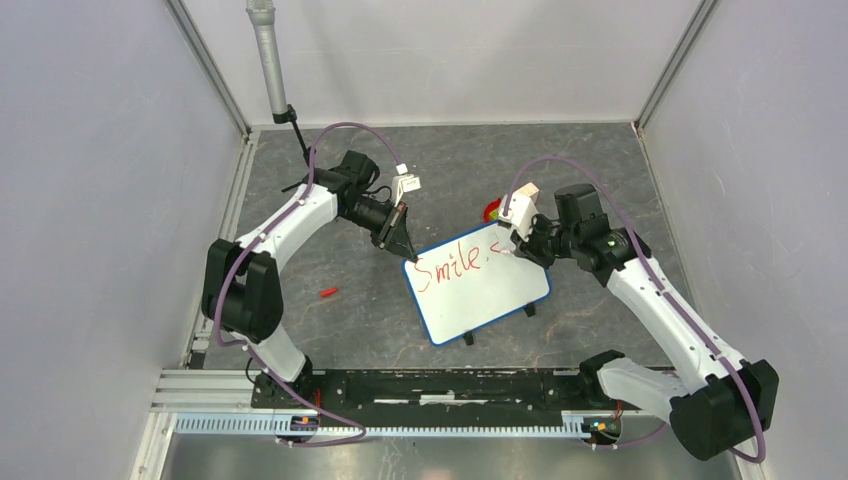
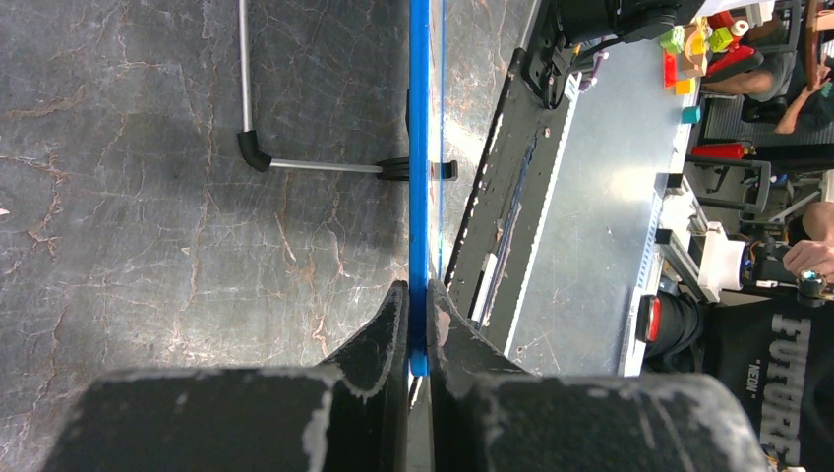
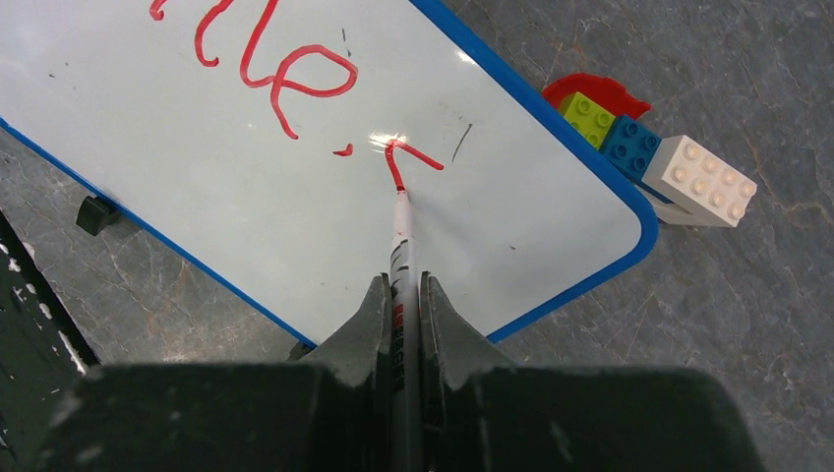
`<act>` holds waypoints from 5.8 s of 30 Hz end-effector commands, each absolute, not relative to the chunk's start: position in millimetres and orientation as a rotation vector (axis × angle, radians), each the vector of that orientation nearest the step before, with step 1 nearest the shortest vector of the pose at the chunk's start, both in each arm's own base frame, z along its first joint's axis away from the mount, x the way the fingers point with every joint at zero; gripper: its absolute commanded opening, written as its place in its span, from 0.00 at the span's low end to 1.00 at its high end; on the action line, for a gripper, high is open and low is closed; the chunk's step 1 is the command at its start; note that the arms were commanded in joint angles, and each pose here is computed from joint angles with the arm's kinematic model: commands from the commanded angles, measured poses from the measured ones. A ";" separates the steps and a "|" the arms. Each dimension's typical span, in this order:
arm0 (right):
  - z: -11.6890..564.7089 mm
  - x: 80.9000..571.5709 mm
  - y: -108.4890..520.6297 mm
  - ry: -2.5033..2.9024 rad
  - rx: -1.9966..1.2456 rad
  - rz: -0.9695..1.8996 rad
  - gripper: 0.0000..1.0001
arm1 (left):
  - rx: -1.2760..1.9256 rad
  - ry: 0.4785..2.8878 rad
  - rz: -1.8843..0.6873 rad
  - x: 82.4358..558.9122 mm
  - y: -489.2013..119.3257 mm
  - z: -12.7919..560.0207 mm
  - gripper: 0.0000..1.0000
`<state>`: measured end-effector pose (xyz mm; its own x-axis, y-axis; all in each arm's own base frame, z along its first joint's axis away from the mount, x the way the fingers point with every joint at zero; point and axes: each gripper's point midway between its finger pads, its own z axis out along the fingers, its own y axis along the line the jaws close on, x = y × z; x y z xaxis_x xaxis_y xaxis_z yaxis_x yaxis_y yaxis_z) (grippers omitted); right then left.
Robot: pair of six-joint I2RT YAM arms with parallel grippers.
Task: Write a sentence on the whiteboard
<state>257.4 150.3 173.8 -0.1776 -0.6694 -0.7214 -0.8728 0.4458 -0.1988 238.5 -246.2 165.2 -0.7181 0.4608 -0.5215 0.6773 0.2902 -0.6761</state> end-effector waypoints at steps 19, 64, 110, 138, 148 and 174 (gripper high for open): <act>192.0 245.3 176.6 1.857 -1.344 0.502 0.00 | 1.103 2.260 -1.400 240.7 -249.4 174.0 0.02; 221.8 270.7 150.7 1.818 -1.250 0.346 0.00 | 1.106 2.263 -1.395 241.0 -249.3 172.6 0.03; 202.8 278.3 129.4 1.895 -1.192 0.207 0.00 | 1.103 2.274 -1.385 240.5 -248.1 170.7 0.02; 200.4 292.2 129.5 1.905 -1.165 0.190 0.00 | 1.104 2.279 -1.383 241.9 -248.2 168.9 0.02; 189.4 279.3 135.9 1.912 -1.232 0.264 0.00 | 1.106 2.279 -1.380 241.8 -248.1 168.7 0.02; 203.2 293.1 120.4 1.897 -1.166 0.121 0.00 | 1.102 2.278 -1.382 242.7 -248.4 169.9 0.02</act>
